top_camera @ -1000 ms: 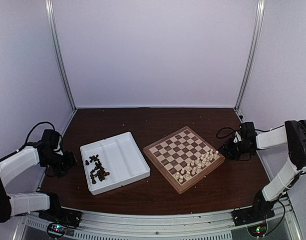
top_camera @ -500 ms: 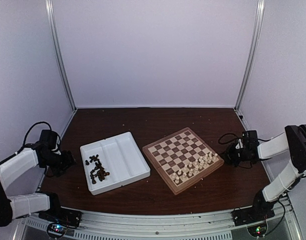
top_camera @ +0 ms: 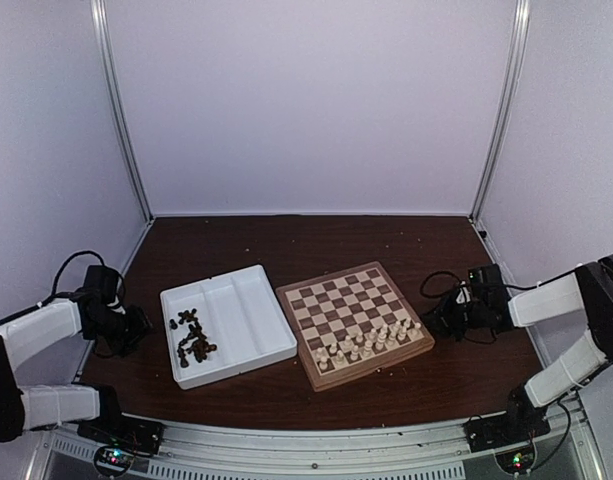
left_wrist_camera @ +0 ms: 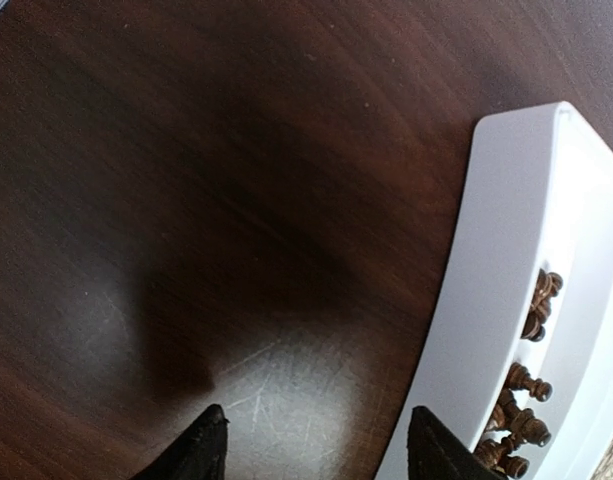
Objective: Set up the chess pieces on the board
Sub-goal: Reset both arms
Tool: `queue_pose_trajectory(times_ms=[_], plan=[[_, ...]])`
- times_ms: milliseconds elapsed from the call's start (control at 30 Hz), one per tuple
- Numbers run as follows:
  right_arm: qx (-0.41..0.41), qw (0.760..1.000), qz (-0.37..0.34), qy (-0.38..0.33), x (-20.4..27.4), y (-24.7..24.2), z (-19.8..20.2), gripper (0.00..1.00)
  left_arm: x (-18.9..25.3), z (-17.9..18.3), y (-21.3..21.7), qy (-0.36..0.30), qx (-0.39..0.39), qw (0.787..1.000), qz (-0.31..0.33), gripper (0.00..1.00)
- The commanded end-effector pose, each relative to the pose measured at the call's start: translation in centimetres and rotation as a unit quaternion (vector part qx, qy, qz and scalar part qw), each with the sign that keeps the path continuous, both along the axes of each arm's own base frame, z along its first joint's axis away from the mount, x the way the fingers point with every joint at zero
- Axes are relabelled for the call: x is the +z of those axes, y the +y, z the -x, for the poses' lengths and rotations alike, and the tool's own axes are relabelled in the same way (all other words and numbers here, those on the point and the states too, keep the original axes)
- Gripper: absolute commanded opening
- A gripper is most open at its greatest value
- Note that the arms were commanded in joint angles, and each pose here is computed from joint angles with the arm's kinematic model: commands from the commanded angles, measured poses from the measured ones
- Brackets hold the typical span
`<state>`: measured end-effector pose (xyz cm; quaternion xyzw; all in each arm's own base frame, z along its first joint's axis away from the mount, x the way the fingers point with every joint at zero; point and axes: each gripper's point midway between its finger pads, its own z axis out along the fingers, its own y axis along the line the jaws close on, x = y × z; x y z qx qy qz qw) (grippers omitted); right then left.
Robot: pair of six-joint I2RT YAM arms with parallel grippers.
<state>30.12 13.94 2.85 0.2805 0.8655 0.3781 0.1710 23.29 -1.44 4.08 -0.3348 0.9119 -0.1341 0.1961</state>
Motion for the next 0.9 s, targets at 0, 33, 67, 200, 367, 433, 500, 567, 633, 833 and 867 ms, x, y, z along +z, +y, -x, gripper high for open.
queue_pose_trajectory(times_ms=[0, 33, 67, 200, 367, 433, 500, 567, 633, 833, 867], plan=[[-0.001, 0.999, 0.028, -0.028, 1.8, -0.5, -0.5, 0.2, -0.6, -1.0, 0.4, -0.009, 0.012, 1.0, 0.001, 0.59], [0.001, 0.999, 0.044, -0.032, 2.2, -0.8, -0.7, 0.22, -0.8, -1.1, 0.3, -0.009, 0.011, 1.0, 0.002, 0.58], [0.003, 0.998, 0.06, -0.034, 2.6, -1.3, -0.8, 0.24, -1.0, -1.3, 0.2, -0.011, 0.009, 1.0, 0.004, 0.57], [0.0, 0.991, 0.122, -0.049, 4.5, -3.6, -1.3, 0.29, -1.8, -2.2, -0.4, -0.016, 0.002, 1.0, 0.022, 0.55], [-0.016, 0.97, 0.221, -0.099, 8.1, -7.3, -1.8, 0.34, -2.9, -3.5, -1.7, -0.016, -0.005, 0.998, 0.063, 0.53], [-0.027, 0.956, 0.262, -0.13, 10.0, -8.7, -1.8, 0.37, -3.3, -4.1, -2.2, -0.018, -0.008, 0.997, 0.077, 0.53], [-0.042, 0.941, 0.298, -0.154, 11.4, -10.0, -1.7, 0.43, -3.6, -4.8, -2.7, -0.016, -0.014, 0.996, 0.084, 0.53], [-0.054, 0.926, 0.329, -0.177, 12.5, -11.1, -1.7, 0.51, -3.7, -5.5, -3.2, -0.017, -0.024, 0.996, 0.087, 0.53], [-0.061, 0.916, 0.344, -0.198, 13.4, -11.5, -1.9, 0.53, -3.6, -6.2, -3.3, -0.018, -0.03, 0.996, 0.087, 0.53], [-0.054, 0.903, 0.358, -0.232, 15.1, -11.5, -2.6, 0.69, -1.7, -7.8, -1.6, -0.032, -0.035, 0.998, 0.028, 0.57], [-0.055, 0.9, 0.363, -0.236, 15.2, -11.6, -2.8, 0.73, -1.2, -7.9, -1.0, -0.037, -0.031, 0.999, 0.009, 0.58]])
